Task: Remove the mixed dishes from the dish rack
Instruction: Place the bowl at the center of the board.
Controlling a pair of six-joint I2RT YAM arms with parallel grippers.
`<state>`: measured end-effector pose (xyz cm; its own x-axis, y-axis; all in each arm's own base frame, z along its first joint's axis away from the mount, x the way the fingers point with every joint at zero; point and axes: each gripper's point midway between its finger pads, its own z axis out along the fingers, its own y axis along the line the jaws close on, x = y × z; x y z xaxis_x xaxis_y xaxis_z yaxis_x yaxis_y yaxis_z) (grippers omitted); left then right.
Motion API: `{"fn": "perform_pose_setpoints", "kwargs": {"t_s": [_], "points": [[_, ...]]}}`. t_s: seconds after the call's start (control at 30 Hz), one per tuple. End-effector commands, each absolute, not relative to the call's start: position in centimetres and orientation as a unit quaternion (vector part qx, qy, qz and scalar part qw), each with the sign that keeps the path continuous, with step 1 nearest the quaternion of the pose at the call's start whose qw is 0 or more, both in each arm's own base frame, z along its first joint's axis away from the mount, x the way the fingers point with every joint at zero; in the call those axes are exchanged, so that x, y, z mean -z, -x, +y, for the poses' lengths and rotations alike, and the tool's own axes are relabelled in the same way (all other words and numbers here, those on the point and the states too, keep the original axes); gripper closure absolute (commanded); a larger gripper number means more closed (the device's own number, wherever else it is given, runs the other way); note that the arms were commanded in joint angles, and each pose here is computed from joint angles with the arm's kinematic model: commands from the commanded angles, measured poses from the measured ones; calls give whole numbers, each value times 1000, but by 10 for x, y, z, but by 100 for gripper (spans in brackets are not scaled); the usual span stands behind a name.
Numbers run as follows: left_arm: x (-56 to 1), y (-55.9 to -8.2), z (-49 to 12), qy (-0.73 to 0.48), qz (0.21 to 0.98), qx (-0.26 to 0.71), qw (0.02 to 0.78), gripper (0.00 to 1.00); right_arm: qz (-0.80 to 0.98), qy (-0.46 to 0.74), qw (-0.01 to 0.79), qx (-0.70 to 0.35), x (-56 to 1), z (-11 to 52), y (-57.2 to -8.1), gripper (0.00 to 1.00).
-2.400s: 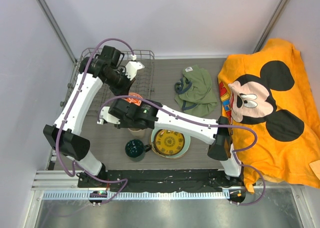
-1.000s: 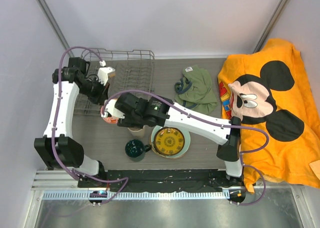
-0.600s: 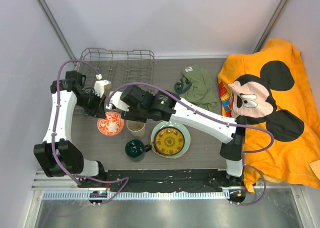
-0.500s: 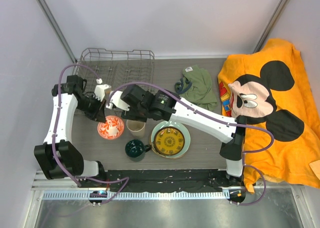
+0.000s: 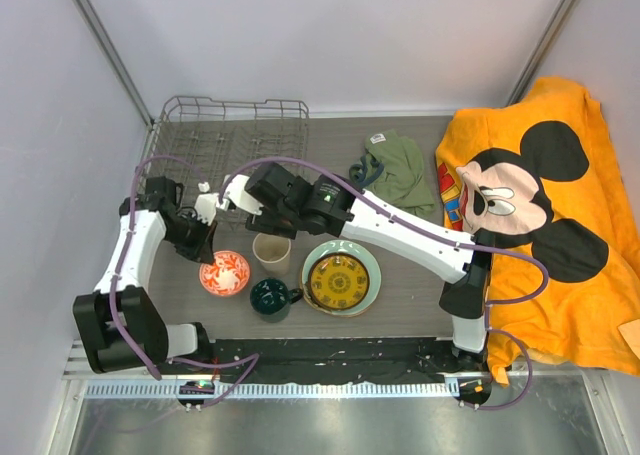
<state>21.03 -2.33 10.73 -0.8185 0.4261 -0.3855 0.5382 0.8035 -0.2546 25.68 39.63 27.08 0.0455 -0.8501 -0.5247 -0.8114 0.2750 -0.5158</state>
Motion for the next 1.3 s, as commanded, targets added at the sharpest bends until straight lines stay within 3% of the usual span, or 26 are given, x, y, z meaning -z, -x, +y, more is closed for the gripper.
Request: {"fn": "perform_pose_setpoints", "kwargs": {"t_s": [0.0, 1.0, 1.27], "points": [[-107, -230, -21, -255, 930, 164, 209, 100, 690, 586, 425, 14, -293, 390, -256, 31], [-58, -232, -21, -241, 935, 173, 194, 100, 703, 578, 415, 13, -286, 384, -266, 31], [-58, -225, -19, -243, 937, 164, 190, 78, 704, 578, 413, 11, -284, 383, -266, 31]]}}
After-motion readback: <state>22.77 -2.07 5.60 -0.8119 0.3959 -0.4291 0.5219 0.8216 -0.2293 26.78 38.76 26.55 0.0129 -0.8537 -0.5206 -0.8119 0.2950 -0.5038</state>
